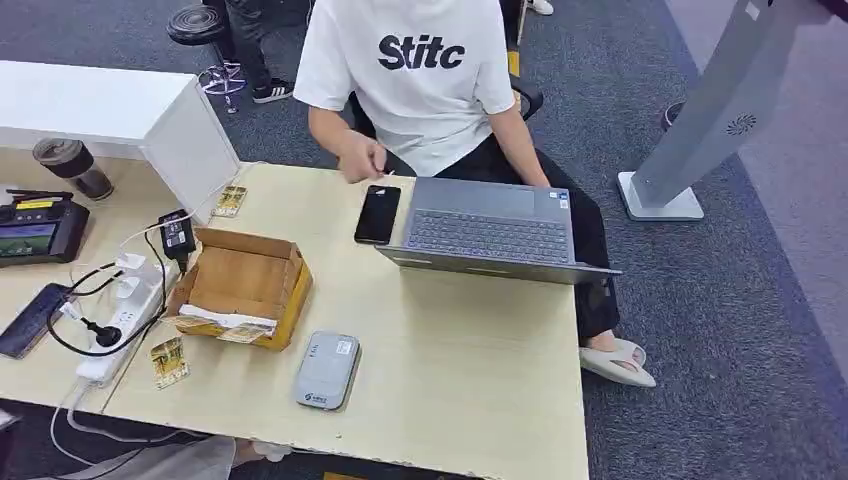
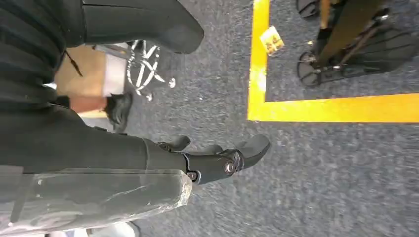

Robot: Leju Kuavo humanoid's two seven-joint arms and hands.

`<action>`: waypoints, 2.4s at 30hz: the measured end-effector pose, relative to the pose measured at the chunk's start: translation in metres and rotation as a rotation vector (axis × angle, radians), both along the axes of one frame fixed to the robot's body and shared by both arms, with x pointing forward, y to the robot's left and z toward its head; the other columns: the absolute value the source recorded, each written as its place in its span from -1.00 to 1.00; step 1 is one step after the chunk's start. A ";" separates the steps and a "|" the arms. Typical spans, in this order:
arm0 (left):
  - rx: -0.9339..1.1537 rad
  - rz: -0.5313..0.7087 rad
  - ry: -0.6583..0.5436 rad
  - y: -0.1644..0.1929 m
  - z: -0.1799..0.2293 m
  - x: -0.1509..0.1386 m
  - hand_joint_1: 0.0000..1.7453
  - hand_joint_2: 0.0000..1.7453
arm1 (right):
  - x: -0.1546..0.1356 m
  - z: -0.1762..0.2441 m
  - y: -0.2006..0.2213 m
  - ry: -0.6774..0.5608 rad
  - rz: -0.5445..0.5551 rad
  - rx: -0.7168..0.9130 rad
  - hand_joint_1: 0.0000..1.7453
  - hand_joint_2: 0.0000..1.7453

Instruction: Pass the card to the sensor for recognition and then transmit it.

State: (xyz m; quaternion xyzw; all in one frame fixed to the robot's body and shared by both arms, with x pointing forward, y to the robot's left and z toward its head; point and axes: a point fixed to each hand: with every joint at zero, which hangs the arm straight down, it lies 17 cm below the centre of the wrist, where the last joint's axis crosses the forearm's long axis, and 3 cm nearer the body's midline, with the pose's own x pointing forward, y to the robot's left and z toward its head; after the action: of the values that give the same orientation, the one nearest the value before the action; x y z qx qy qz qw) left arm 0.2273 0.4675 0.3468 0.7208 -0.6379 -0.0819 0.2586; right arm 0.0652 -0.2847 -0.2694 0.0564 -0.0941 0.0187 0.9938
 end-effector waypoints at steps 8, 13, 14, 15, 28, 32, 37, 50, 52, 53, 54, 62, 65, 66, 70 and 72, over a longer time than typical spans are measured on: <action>-0.007 -0.279 0.135 -0.070 -0.012 0.090 -1.00 1.00 | 0.003 0.000 -0.002 0.003 0.034 0.006 -1.00 1.00; 0.024 -0.357 0.227 -0.102 -0.028 0.129 -1.00 1.00 | 0.004 0.000 -0.003 0.004 0.048 0.007 -1.00 1.00; 0.034 -0.365 0.243 -0.106 -0.031 0.135 -1.00 1.00 | 0.003 0.000 -0.004 0.006 0.052 0.006 -1.00 1.00; 0.045 -0.372 0.264 -0.110 -0.035 0.140 -1.00 1.00 | 0.003 0.000 -0.004 0.007 0.057 0.006 -1.00 1.00; 0.106 -0.428 0.447 -0.144 -0.078 0.176 -1.00 1.00 | 0.002 0.000 -0.010 0.011 0.087 -0.001 -1.00 1.00; 0.145 -0.437 0.523 -0.152 -0.094 0.180 -1.00 1.00 | 0.001 0.000 -0.010 0.014 0.092 -0.001 -1.00 1.00; 0.083 -0.528 0.612 -0.166 -0.117 0.178 -1.00 1.00 | -0.004 -0.001 -0.010 0.029 0.093 -0.002 -1.00 1.00; 0.045 -0.561 0.722 -0.164 -0.135 0.156 -1.00 1.00 | -0.014 -0.002 -0.010 0.052 0.133 -0.007 -1.00 1.00; 0.044 -0.527 0.765 -0.153 -0.143 0.156 -1.00 1.00 | -0.016 -0.002 -0.010 0.055 0.146 -0.008 -1.00 1.00; 0.047 -0.517 0.782 -0.148 -0.147 0.155 -1.00 1.00 | -0.016 -0.002 -0.010 0.055 0.147 -0.009 -1.00 1.00; 0.057 -0.497 0.808 -0.142 -0.152 0.154 -1.00 1.00 | -0.016 -0.002 -0.010 0.056 0.148 -0.009 -1.00 1.00; 0.093 -0.417 0.894 -0.113 -0.168 0.148 -1.00 1.00 | -0.016 -0.002 -0.010 0.056 0.157 -0.009 -1.00 1.00; 0.101 -0.375 0.958 -0.101 -0.180 0.145 -1.00 1.00 | -0.017 -0.002 -0.009 0.061 0.168 -0.009 -1.00 1.00; 0.109 -0.359 0.969 -0.096 -0.182 0.143 -1.00 1.00 | -0.019 -0.002 -0.009 0.066 0.178 -0.011 -1.00 1.00; 0.119 -0.311 1.003 -0.082 -0.194 0.142 -1.00 1.00 | -0.020 -0.003 -0.005 0.073 0.206 -0.007 -1.00 1.00; 0.114 -0.293 1.013 -0.076 -0.202 0.143 -1.00 1.00 | -0.020 -0.003 -0.004 0.072 0.215 -0.006 -1.00 1.00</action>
State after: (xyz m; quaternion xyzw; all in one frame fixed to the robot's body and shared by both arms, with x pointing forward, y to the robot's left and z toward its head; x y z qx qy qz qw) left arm 0.3704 0.3912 0.1446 0.5071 -0.5216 -0.4897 0.4806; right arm 0.0453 -0.2889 -0.2720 0.0638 -0.0517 0.1236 0.9889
